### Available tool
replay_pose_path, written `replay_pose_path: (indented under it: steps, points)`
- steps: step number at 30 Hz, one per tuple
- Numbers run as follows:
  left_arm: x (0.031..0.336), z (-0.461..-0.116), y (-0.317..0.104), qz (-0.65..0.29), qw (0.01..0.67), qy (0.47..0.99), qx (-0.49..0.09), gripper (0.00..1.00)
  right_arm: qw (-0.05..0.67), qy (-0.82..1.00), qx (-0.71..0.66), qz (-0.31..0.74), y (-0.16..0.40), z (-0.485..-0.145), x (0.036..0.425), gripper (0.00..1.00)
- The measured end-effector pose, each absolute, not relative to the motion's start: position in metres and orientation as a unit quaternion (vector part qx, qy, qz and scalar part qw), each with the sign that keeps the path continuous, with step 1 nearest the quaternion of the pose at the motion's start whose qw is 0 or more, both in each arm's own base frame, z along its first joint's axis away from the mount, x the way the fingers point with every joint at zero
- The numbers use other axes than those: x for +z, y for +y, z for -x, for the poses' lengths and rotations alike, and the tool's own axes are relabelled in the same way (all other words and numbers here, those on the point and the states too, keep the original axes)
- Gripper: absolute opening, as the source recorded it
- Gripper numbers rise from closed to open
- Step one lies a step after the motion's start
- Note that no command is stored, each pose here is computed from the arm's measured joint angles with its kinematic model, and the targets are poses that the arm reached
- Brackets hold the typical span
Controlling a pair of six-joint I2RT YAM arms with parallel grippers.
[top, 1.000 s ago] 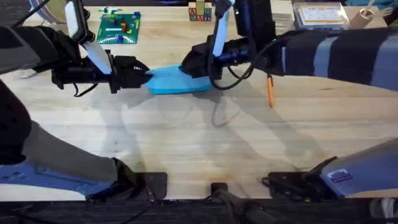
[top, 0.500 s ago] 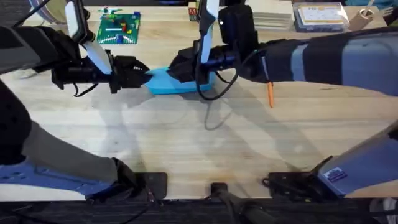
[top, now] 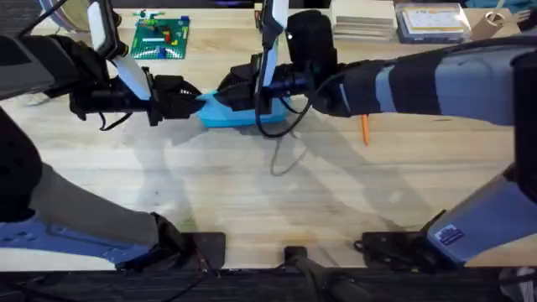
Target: Unzip the bag, pick up the pens from the table one at a time and place them inside, then zip the bag closed.
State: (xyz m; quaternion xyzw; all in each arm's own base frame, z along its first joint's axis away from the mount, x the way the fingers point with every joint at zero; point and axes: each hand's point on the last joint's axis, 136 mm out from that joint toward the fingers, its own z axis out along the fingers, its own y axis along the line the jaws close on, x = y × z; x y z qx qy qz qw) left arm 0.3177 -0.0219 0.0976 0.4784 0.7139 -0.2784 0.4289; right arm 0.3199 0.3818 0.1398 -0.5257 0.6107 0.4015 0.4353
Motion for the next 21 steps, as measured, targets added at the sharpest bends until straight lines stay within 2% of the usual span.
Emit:
replay_pose_path:
  steps: [21]
  points:
    - [0.098,-0.318,-0.022,-0.478,0.429,0.714,-0.279,0.041,0.449,0.61,0.391,0.523,0.393,-0.318,0.144,0.03]
